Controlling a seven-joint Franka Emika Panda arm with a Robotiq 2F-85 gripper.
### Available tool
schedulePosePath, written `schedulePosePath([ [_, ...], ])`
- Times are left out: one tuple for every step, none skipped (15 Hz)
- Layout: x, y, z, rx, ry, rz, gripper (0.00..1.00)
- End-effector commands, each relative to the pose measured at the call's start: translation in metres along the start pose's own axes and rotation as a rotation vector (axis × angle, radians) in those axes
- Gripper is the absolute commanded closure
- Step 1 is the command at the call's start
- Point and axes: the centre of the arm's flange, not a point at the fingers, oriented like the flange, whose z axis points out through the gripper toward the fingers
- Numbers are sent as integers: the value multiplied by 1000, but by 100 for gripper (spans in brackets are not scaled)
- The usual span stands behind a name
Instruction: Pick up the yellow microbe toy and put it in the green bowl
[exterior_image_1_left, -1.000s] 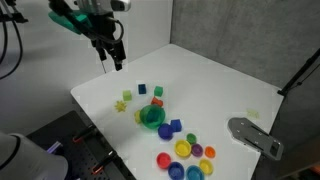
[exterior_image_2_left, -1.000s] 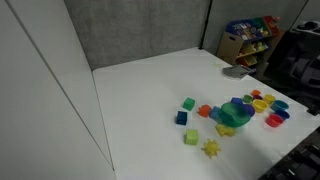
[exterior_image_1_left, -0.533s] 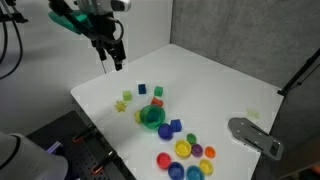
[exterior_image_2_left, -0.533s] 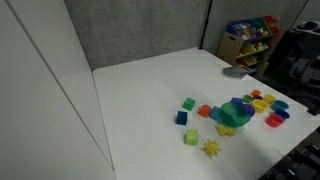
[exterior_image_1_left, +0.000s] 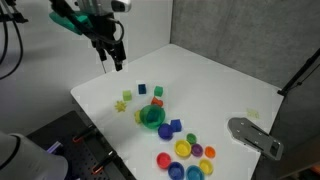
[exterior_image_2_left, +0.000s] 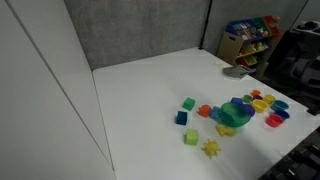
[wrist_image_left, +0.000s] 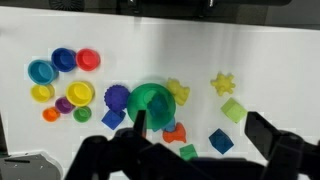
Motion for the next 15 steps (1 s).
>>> schedulePosePath([
  [21, -11, 14, 3, 14, -14, 0],
  [28, -16, 20, 3, 22, -24, 0],
  [35, -20, 25, 7, 27, -37, 0],
  [43, -26, 34, 12, 31, -53, 0],
  [51, -32, 44, 21, 29, -67, 0],
  [56, -38, 53, 29, 26, -78, 0],
  [63, -45, 66, 35, 21, -89, 0],
  [70, -51, 77, 40, 17, -100, 0],
  [76, -57, 89, 48, 12, -109, 0],
  [83, -63, 102, 56, 8, -119, 0],
  [89, -68, 113, 66, 3, -125, 0],
  [95, -75, 129, 78, -6, -131, 0],
  [100, -80, 142, 88, -13, -137, 0],
  [103, -86, 159, 96, -23, -145, 0],
  [106, -91, 173, 105, -38, -153, 0],
])
